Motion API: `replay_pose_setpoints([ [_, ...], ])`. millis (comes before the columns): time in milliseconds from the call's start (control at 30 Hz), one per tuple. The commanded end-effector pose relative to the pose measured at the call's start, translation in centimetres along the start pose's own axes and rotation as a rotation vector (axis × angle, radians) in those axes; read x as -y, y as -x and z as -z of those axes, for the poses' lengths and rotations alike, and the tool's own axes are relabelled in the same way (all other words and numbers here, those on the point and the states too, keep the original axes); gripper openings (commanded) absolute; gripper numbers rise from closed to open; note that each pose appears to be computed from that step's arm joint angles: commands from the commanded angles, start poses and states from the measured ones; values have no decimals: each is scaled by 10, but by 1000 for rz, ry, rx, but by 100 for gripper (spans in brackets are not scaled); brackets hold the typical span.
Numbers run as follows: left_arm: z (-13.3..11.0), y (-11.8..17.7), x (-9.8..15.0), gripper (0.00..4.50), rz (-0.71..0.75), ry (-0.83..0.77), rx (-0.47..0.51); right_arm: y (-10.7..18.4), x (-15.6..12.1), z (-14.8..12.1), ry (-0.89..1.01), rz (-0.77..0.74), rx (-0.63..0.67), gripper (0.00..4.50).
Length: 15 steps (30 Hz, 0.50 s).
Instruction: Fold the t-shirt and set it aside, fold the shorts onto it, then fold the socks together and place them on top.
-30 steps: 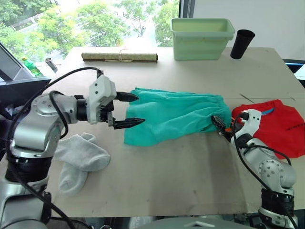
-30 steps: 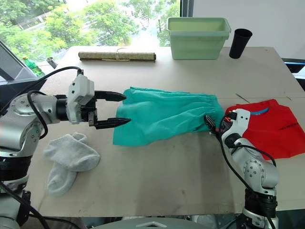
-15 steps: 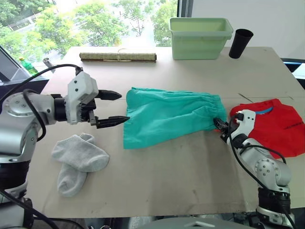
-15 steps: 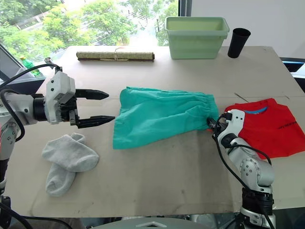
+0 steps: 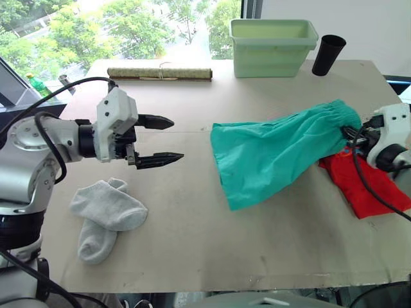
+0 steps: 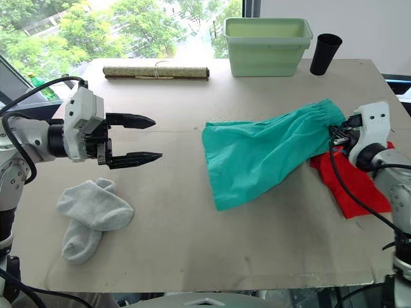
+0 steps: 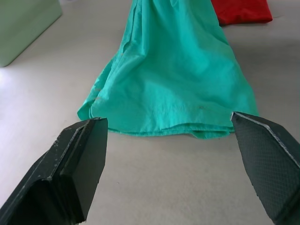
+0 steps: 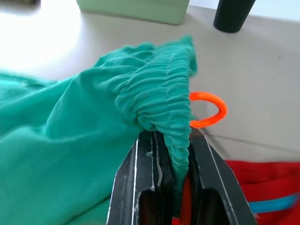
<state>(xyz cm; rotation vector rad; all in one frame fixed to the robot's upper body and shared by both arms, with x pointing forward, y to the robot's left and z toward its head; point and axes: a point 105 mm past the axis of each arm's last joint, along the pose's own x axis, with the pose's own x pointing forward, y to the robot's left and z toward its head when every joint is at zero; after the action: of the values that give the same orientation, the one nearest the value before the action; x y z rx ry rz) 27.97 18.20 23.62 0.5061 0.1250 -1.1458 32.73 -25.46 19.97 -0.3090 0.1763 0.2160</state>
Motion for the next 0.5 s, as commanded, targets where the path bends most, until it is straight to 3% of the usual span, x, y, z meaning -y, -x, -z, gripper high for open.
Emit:
replay_pose_setpoints([
  [33, -13, 0, -5, 450, -3, -61, 32, 1, -28, -42, 397, -54, 75, 10],
  [133, -14, -3, -4, 450, 24, -69, 37, 0, -69, -49, 701, -170, 80, 10],
  [367, -12, -7, -10, 450, 54, -81, 33, -5, -138, -51, 982, -375, 117, 10],
  [433, -13, -9, -11, 450, 73, -85, 36, -1, -182, -46, 1120, -550, 218, 10],
  [500, -12, -9, -14, 450, 79, -90, 33, 7, -209, -44, 1233, -684, 295, 10],
])
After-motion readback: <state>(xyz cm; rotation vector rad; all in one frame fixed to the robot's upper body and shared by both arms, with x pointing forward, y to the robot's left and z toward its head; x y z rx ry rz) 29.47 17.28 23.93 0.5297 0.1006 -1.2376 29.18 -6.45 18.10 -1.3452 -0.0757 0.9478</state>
